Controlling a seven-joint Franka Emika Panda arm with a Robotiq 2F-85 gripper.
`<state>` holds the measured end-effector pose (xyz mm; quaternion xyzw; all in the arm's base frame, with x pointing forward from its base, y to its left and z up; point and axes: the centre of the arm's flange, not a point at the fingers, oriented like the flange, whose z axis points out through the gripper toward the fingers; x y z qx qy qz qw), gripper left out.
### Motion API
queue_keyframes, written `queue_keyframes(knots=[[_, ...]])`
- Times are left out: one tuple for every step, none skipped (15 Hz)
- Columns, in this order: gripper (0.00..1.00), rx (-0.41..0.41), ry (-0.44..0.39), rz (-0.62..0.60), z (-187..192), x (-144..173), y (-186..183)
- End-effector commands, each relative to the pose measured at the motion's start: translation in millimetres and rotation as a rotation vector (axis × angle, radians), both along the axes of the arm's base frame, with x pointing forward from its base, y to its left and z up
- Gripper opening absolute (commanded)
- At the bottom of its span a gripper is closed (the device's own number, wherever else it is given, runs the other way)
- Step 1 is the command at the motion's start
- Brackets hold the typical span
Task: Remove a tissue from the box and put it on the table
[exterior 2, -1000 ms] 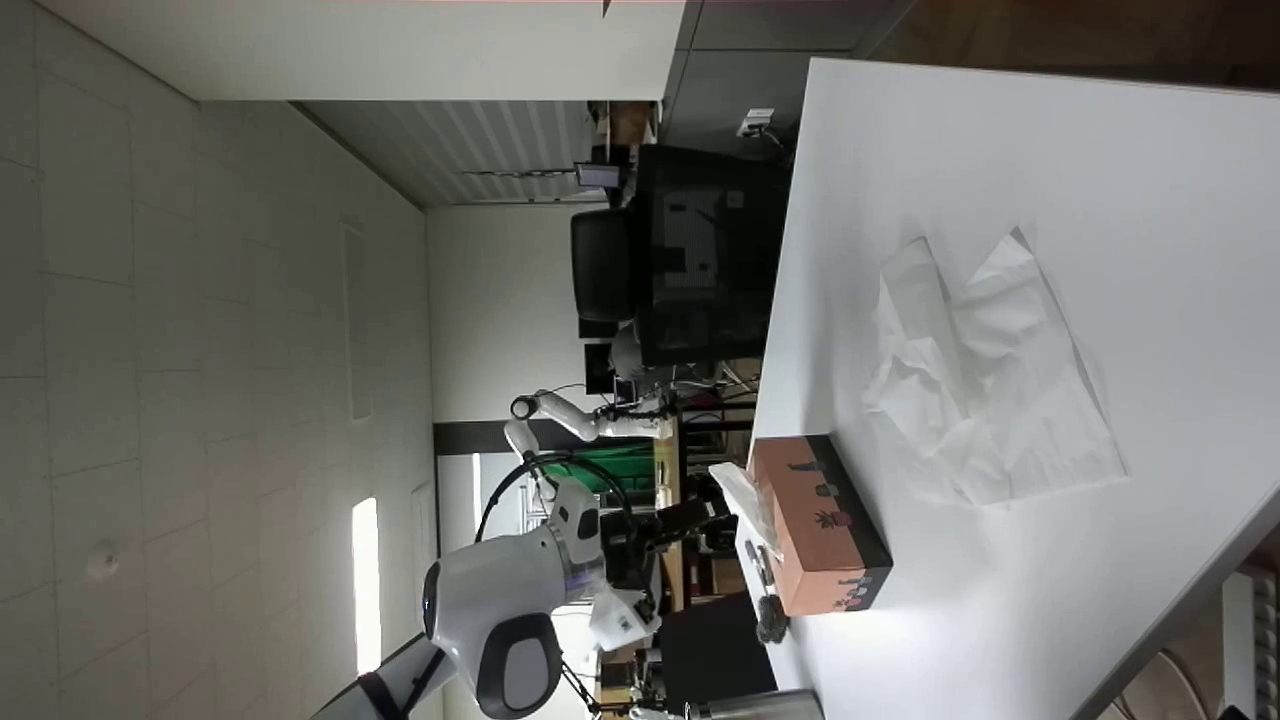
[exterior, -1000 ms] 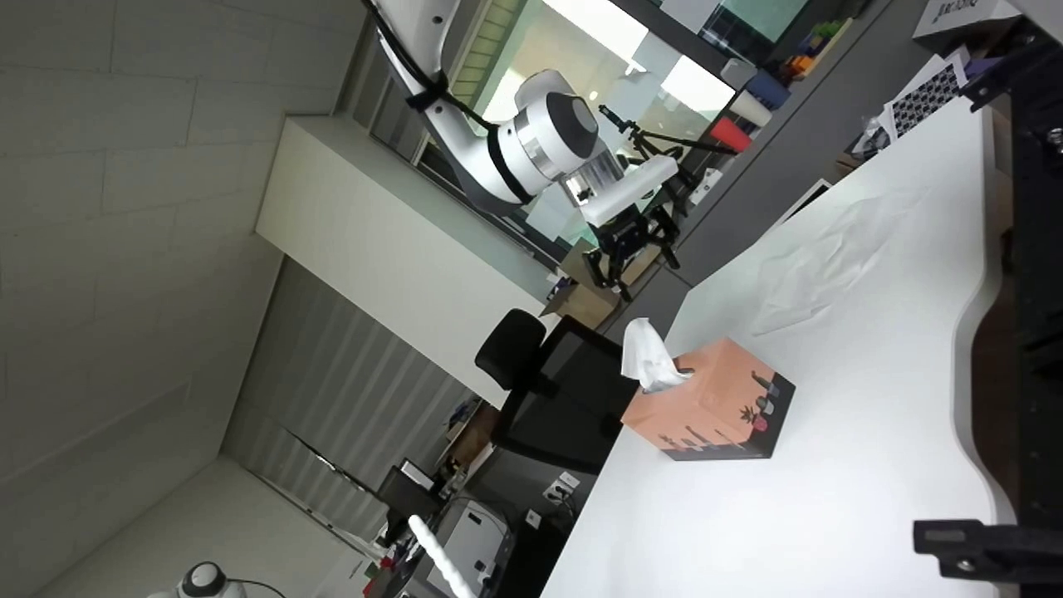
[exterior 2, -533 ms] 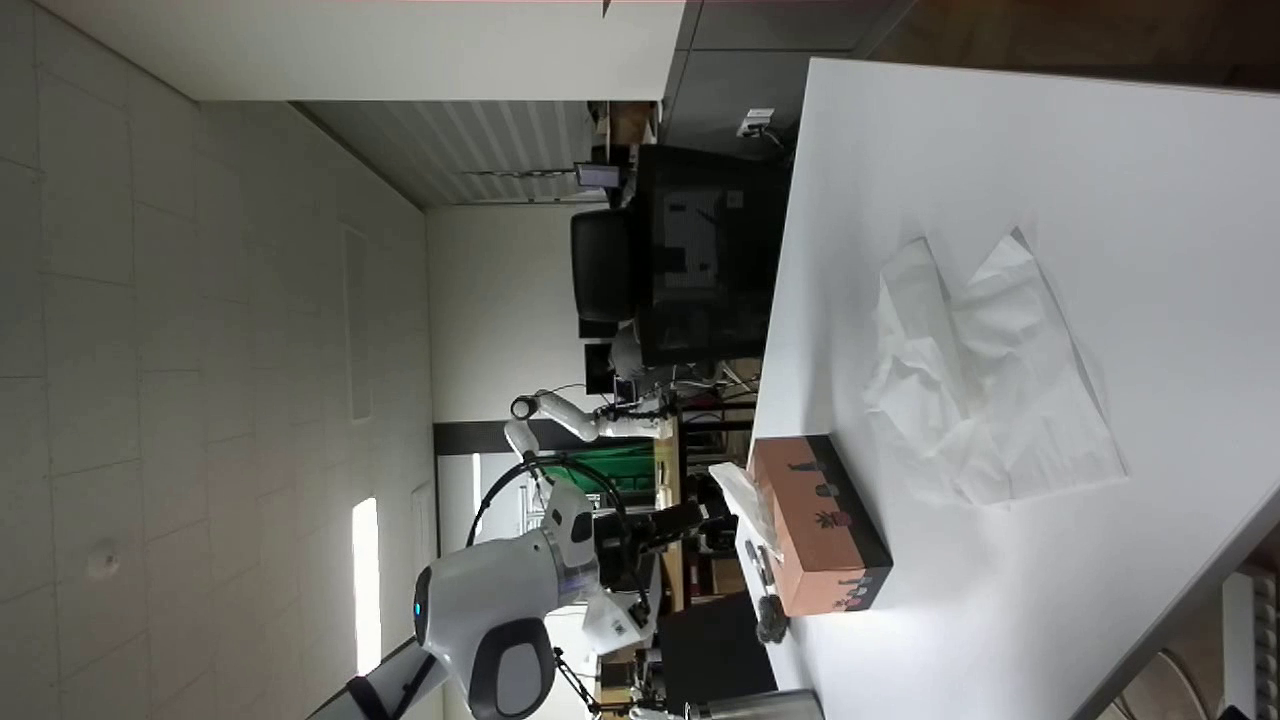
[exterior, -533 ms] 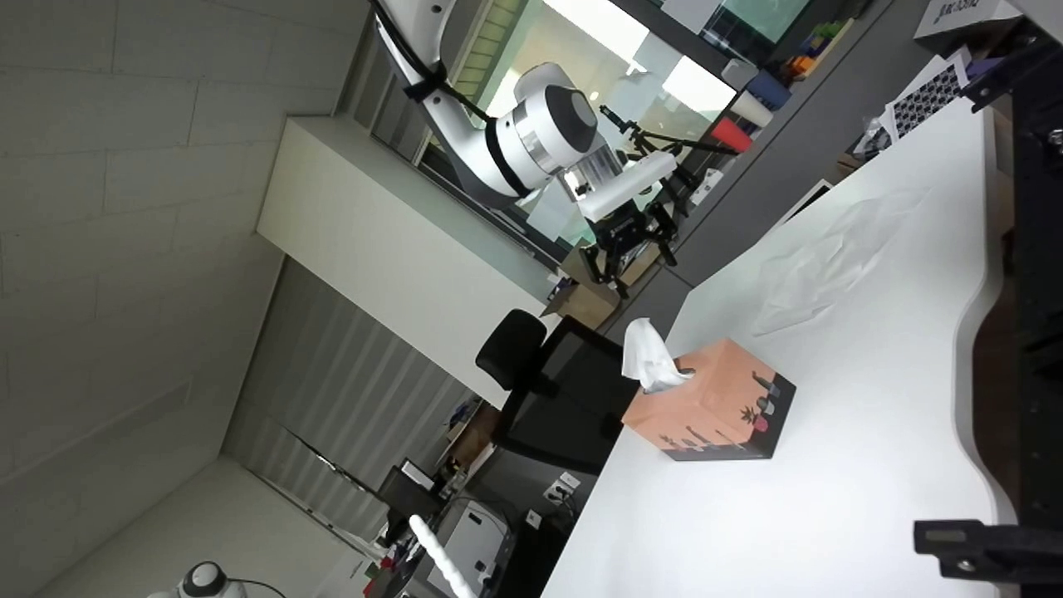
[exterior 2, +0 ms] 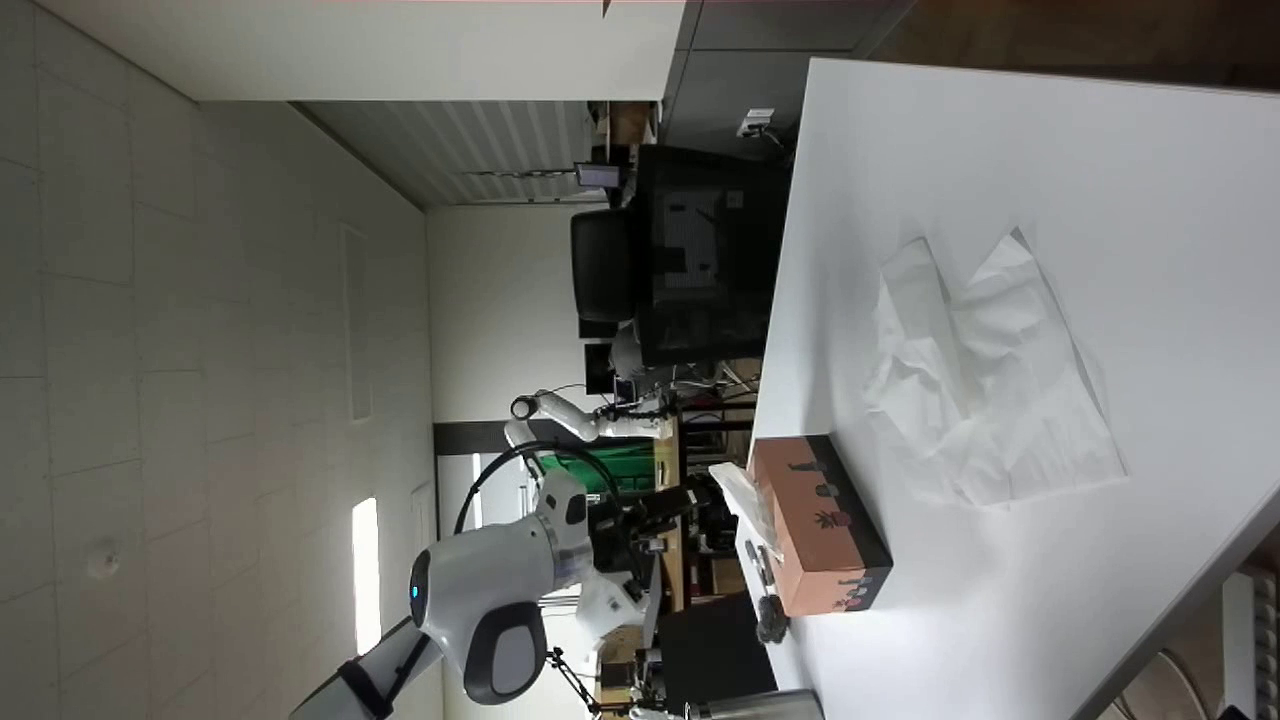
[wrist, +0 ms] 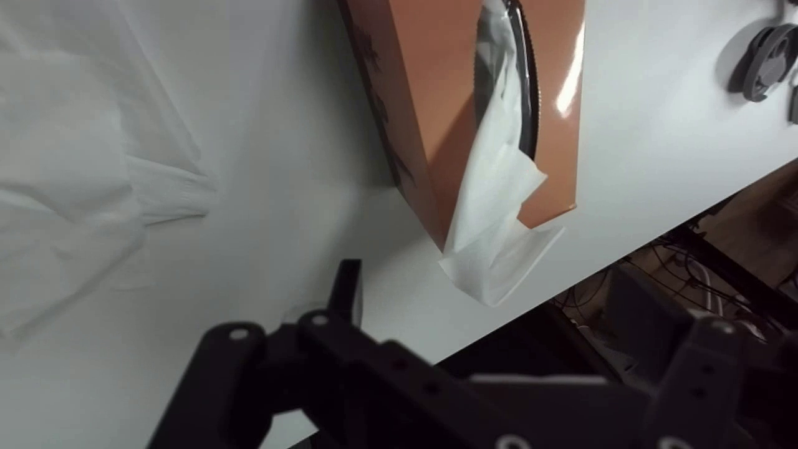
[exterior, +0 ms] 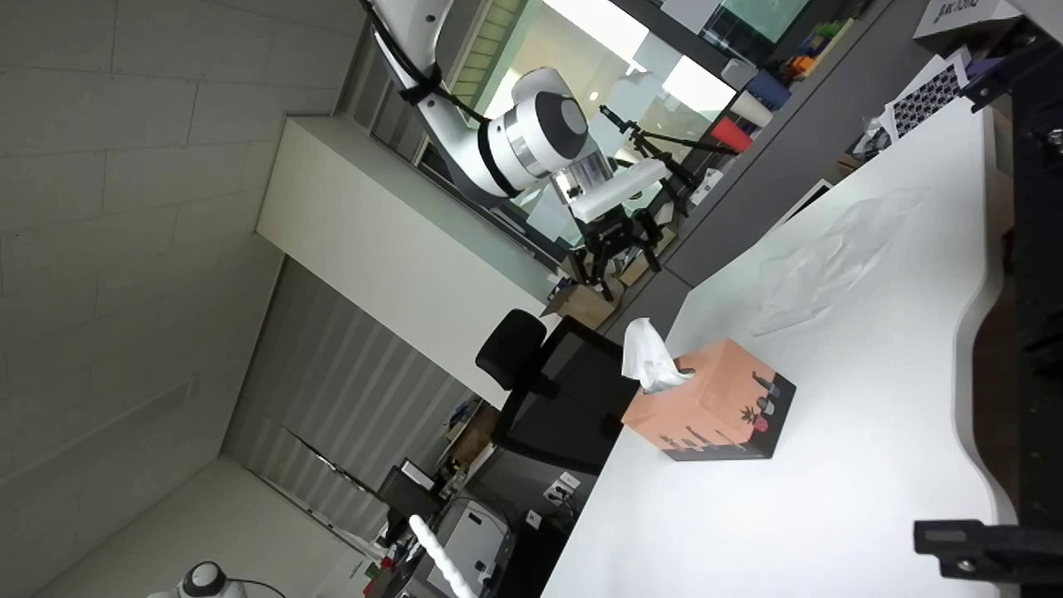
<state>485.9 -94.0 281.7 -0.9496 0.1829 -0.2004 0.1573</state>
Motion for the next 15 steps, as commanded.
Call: queue_keyframes(knots=[[1.00,0.046,-0.024,0.034,-12,53,-15],[1.00,0.062,-0.020,0.043,-14,64,-16],[1.00,0.072,-0.008,0.049,-17,75,-17],[1.00,0.087,0.009,0.057,-22,85,-18],[1.00,0.092,0.027,0.067,-27,95,-18],[1.00,0.100,0.051,0.075,-34,104,-18],[1.00,0.109,0.068,0.089,-41,113,-16],[1.00,0.120,0.081,0.100,-48,120,-13],[1.00,0.135,0.091,0.119,-56,126,-11],[1.00,0.159,0.095,0.152,-62,132,-10],[1.00,0.177,0.099,0.171,-67,137,-8],[0.75,0.200,0.101,0.195,-71,141,-6],[0.73,0.221,0.107,0.203,-74,145,-5],[0.67,0.242,0.117,0.214,-76,148,-5],[0.60,0.265,0.130,0.220,-78,151,-5]])
